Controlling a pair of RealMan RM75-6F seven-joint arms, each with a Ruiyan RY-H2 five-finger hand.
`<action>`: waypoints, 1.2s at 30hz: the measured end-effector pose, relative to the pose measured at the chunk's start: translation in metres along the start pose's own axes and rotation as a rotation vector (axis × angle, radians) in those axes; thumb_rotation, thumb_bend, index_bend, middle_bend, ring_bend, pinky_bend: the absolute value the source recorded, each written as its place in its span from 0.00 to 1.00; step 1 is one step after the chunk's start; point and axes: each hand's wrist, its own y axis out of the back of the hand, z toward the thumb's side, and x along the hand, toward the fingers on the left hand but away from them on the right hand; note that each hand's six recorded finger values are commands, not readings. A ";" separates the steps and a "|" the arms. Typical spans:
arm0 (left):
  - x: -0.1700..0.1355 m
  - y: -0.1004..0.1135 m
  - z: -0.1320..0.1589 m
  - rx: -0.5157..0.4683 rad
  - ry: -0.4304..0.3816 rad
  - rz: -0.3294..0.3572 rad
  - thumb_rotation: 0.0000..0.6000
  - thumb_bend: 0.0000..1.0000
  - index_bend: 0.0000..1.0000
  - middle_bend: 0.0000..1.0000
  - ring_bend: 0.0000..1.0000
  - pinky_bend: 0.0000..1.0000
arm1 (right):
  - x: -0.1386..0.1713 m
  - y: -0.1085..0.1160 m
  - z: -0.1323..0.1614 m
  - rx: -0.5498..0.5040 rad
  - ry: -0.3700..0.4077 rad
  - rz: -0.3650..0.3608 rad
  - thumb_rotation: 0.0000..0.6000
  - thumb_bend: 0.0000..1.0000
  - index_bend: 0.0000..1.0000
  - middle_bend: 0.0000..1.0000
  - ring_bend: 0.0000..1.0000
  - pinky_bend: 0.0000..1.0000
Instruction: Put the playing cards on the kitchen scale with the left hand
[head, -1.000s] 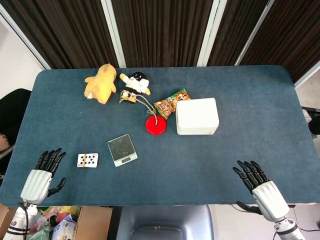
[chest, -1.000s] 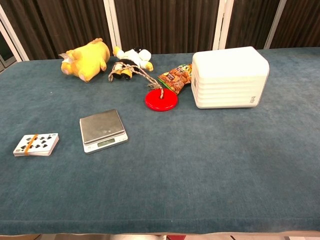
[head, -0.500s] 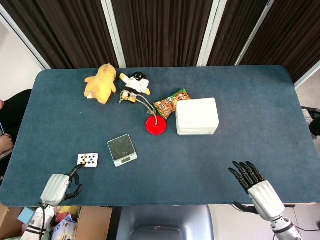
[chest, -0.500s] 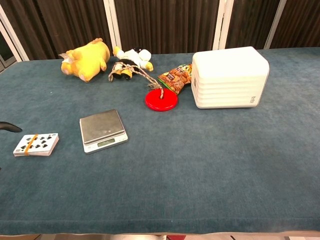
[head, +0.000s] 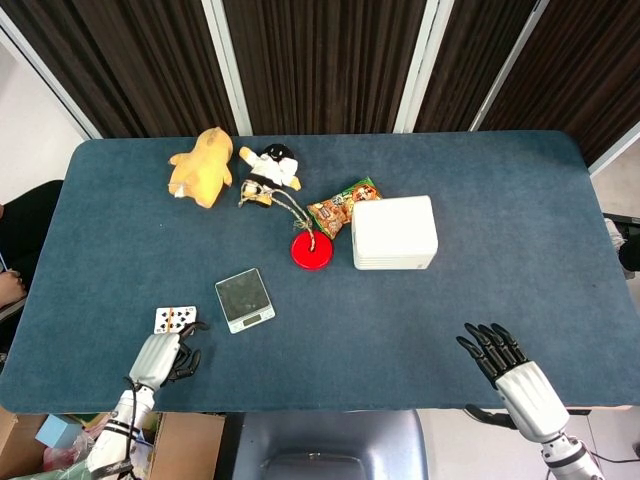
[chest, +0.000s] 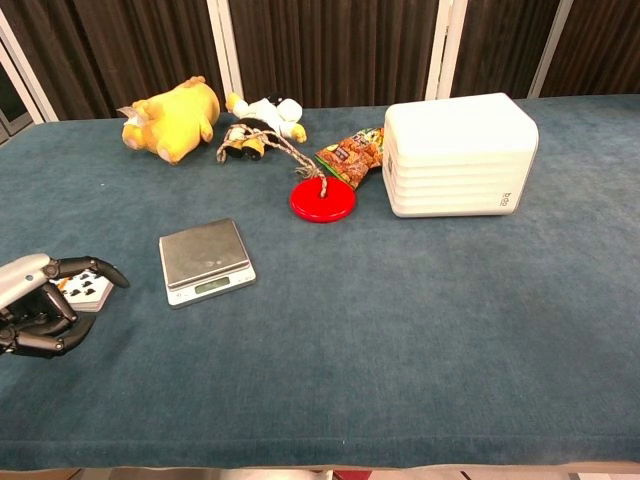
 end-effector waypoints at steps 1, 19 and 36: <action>0.002 -0.001 0.002 -0.001 -0.002 0.000 1.00 0.55 0.27 1.00 1.00 1.00 | 0.000 0.000 0.000 0.000 0.000 0.000 1.00 0.13 0.00 0.00 0.00 0.00; 0.022 -0.024 0.030 0.063 -0.023 -0.030 1.00 0.59 0.27 1.00 1.00 1.00 | 0.001 -0.001 -0.001 0.007 -0.007 0.006 1.00 0.13 0.00 0.00 0.00 0.00; 0.024 -0.032 0.036 0.090 -0.031 -0.054 1.00 0.59 0.28 1.00 1.00 1.00 | 0.002 0.001 -0.002 0.005 -0.007 0.002 1.00 0.13 0.00 0.00 0.00 0.00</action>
